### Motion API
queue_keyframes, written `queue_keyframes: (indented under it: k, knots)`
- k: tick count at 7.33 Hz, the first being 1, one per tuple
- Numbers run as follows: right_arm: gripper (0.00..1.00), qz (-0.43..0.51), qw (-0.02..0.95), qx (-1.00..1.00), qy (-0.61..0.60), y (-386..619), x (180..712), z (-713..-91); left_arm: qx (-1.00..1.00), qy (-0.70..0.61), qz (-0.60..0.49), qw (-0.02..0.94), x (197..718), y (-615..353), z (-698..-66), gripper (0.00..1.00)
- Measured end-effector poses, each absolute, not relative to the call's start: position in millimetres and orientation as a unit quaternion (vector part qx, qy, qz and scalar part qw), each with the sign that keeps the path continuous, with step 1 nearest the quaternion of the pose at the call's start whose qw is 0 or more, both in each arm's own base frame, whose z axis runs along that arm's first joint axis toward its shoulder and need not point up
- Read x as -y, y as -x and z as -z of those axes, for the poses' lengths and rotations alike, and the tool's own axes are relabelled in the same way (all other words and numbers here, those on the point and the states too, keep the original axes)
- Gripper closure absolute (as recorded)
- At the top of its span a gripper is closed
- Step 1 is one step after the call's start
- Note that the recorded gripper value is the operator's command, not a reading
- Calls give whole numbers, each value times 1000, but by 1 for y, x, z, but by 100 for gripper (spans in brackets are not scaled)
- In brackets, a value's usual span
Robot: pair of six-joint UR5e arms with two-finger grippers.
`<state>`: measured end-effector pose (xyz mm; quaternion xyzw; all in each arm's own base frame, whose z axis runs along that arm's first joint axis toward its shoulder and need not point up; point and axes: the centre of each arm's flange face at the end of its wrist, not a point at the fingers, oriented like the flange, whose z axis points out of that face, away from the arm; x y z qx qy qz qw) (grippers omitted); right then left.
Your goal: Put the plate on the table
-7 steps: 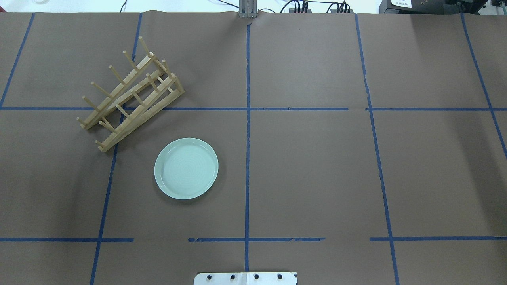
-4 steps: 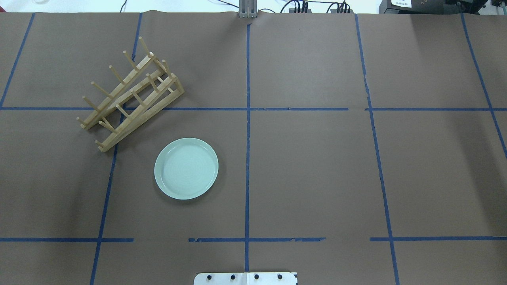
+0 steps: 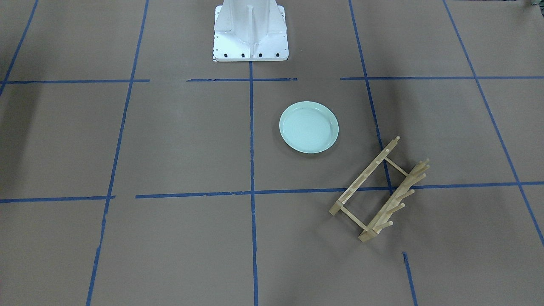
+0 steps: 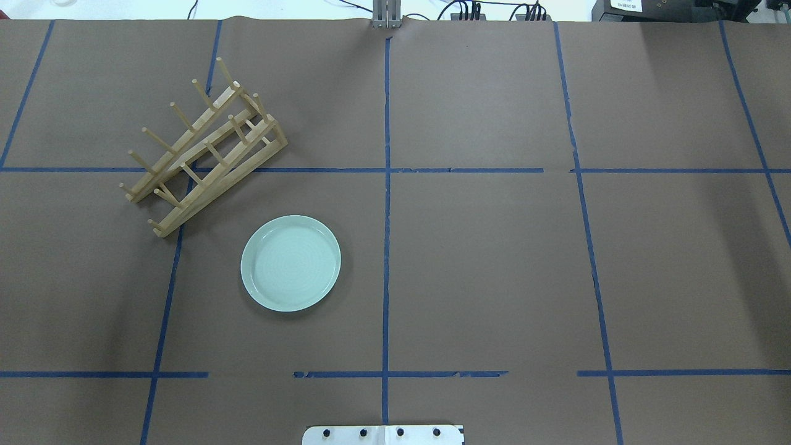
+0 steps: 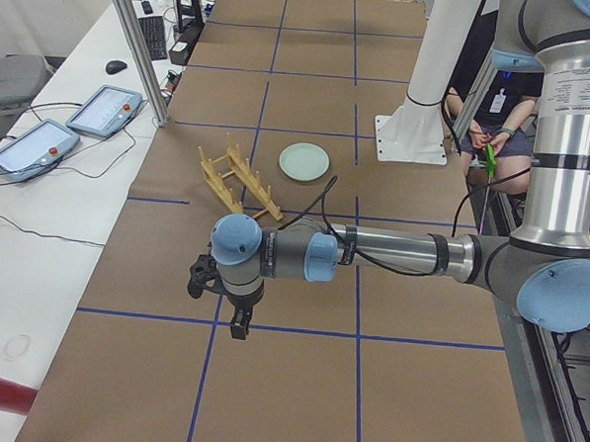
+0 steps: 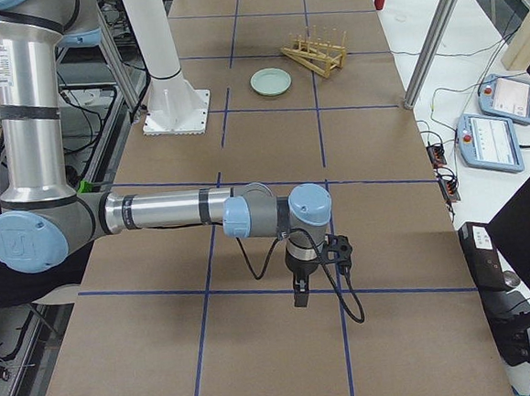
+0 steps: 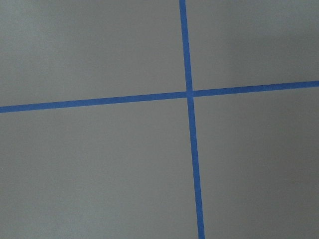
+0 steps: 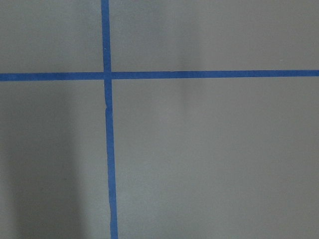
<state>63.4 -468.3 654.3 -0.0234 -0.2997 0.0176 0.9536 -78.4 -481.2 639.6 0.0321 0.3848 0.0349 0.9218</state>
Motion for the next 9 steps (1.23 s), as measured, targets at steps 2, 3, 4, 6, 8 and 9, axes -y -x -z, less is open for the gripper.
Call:
queue_keyframes:
  k: [2, 3, 4, 6, 8, 9]
  knots:
    - [0, -18, 954, 300, 23, -63, 468, -654, -384, -32, -35, 922, 481, 78, -640, 0]
    - [0, -18, 954, 300, 23, -63, 468, -654, -384, -32, -35, 922, 481, 78, -640, 0]
    - [0, -18, 954, 300, 23, -63, 468, -654, -384, -31, -35, 922, 481, 78, -640, 0]
    - [0, -18, 954, 300, 23, -63, 468, -654, -384, -32, -36, 922, 482, 78, -640, 0]
    - [0, -18, 954, 300, 23, -63, 468, -654, -384, -34, -36, 922, 483, 78, -638, 0]
    - [0, -18, 954, 300, 24, -63, 468, -654, -384, -35, -36, 922, 483, 79, -637, 0]
